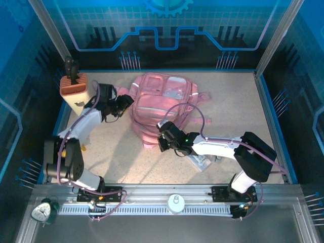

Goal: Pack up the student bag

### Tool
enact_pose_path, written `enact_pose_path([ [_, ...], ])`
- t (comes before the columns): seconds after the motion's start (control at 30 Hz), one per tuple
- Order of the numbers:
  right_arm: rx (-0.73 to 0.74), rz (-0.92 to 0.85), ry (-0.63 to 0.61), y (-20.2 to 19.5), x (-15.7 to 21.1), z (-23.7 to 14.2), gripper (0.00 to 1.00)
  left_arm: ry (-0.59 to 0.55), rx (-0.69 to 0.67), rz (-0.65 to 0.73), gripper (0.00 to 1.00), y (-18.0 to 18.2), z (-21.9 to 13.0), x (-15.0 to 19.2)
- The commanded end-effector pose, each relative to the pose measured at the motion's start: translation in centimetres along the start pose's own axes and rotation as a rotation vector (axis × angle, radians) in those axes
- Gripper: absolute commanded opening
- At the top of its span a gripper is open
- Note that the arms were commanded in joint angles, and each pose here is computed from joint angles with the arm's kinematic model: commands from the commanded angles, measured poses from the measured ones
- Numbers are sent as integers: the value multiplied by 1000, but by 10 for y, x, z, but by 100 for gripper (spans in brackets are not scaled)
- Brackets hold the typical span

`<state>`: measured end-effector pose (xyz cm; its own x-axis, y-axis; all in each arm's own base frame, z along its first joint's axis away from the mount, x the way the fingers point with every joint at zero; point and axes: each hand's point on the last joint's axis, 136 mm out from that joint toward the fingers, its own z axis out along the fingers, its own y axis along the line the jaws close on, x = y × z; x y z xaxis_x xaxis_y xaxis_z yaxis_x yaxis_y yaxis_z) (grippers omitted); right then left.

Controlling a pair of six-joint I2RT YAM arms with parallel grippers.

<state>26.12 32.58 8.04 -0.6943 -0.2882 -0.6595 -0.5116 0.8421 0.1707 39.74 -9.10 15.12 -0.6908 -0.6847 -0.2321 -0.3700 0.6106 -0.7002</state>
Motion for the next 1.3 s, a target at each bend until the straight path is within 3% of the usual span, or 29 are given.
enact_pose_path([
  [0.0, -13, 7, -2, 6, -4, 0, 0, 40, 25, -50, 56, 15, -11, 38],
  [0.2, -16, 13, 8, 5, 1, 4, 0, 98, 46, -149, 61, 15, 5, 109],
  [0.27, -17, 20, 18, 5, 4, 5, 0, 123, 88, -180, 59, 6, 17, 122],
  [0.43, -23, 42, 16, 2, 13, 7, 0, 167, 7, -178, 54, 4, 41, 147],
  [0.47, -24, 40, 20, 3, 14, 8, 0, 162, -14, -197, 49, 10, 45, 147],
  [0.5, -24, 36, 22, 3, 14, 9, 0, 152, -25, -210, 37, 14, 47, 147],
  [0.53, -12, 34, 24, 1, 15, 10, 0, 138, -17, -200, 19, 15, 50, 145],
  [0.63, 35, 34, 19, -10, 19, 8, 0, 132, -79, -141, 0, 19, 49, 141],
  [0.77, 145, 46, 25, -35, 23, -1, 0, 96, -105, -86, 0, 21, 38, 132],
  [1.13, 351, 68, 49, -126, 39, -22, 0, -10, -138, -29, 0, 53, -15, 62],
  [1.27, 266, 36, 41, -103, 34, -17, 0, 9, -121, -14, 0, 47, -13, 45],
])
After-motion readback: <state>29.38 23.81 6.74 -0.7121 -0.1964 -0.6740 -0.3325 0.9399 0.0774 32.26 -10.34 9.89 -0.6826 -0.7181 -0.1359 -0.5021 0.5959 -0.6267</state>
